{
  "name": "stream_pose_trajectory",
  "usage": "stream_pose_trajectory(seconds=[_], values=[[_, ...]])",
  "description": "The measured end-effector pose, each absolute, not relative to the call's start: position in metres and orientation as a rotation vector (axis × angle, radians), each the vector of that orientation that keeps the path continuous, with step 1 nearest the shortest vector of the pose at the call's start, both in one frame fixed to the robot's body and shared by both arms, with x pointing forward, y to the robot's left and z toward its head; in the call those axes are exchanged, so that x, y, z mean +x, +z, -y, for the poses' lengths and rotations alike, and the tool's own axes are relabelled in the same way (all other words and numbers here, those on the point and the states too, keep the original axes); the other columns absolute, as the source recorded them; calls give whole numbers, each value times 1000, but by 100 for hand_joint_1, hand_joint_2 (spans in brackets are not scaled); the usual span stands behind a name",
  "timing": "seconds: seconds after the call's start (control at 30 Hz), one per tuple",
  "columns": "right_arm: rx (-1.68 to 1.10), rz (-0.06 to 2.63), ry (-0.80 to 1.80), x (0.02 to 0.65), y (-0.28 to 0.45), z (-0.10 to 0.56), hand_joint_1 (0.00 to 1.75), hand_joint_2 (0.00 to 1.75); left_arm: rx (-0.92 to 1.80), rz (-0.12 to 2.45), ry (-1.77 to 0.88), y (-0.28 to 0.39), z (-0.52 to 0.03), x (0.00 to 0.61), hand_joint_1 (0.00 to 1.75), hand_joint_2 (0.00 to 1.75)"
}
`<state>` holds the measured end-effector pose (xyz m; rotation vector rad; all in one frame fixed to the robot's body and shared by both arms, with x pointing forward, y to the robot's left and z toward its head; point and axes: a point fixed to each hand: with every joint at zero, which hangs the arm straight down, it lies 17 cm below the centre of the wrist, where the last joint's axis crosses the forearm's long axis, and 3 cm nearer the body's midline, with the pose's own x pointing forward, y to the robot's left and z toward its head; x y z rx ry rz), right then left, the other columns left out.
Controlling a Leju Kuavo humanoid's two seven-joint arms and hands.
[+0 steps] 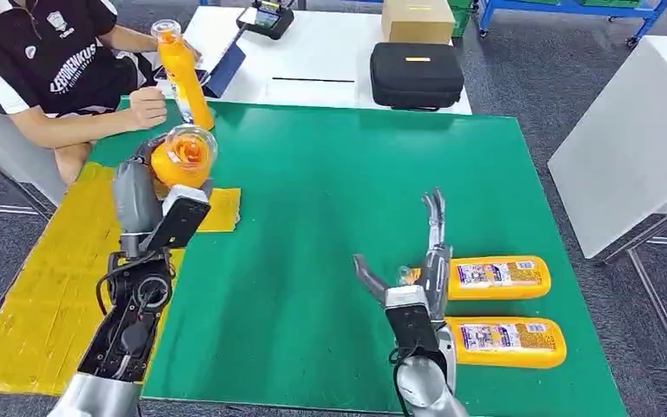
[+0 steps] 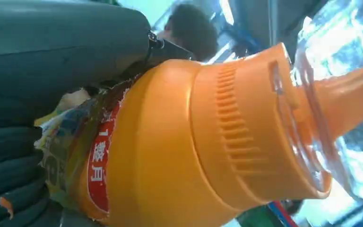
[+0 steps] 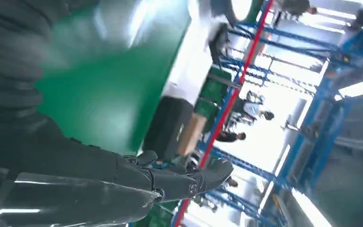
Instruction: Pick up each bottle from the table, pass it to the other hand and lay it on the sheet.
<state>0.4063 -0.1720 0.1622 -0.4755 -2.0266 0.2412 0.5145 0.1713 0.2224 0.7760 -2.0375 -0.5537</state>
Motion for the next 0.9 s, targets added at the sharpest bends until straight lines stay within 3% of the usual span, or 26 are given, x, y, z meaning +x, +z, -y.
stream_pose_trajectory(seconds=[0.17, 0.43, 0.63, 0.9], values=[[-486, 2048, 232, 406, 175, 178, 0, 175, 1183, 1918, -789, 229, -186, 534, 175, 175], [-466, 2064, 248, 406, 180, 175, 0, 175, 1469, 1634, -953, 199, -234, 563, 175, 175], [-457, 2074, 257, 408, 183, 172, 0, 175, 1567, 1291, -991, 148, -300, 573, 175, 175], [-460, 2081, 268, 408, 185, 173, 0, 175, 1568, 1032, -1249, 85, -341, 563, 175, 175]])
